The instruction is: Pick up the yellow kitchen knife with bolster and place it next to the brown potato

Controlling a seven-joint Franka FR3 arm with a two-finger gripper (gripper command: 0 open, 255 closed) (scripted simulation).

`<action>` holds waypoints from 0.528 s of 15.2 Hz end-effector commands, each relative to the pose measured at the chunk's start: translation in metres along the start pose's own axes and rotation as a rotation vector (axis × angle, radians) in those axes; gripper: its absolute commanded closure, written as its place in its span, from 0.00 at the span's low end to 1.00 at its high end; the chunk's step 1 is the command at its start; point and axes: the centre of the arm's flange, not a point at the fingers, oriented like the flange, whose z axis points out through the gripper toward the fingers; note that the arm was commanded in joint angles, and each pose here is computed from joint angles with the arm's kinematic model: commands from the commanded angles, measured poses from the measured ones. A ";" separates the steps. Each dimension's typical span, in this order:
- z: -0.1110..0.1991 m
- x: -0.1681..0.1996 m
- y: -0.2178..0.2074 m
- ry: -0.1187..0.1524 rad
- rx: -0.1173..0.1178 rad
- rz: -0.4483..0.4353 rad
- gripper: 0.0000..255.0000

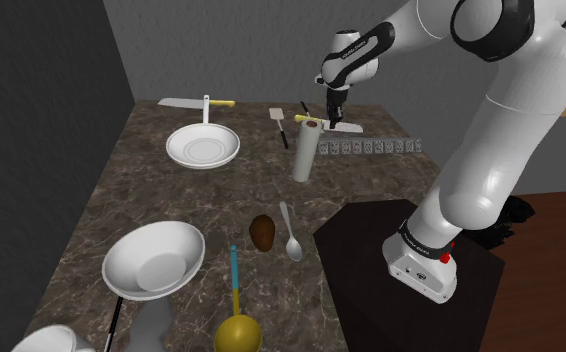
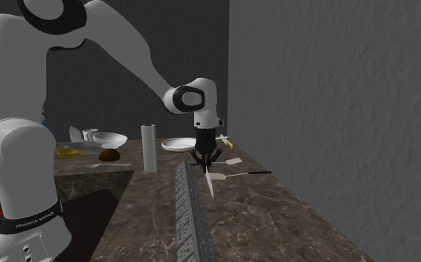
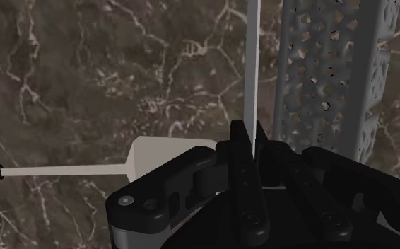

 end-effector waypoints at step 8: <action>-0.047 -0.005 -0.002 0.000 0.000 0.000 1.00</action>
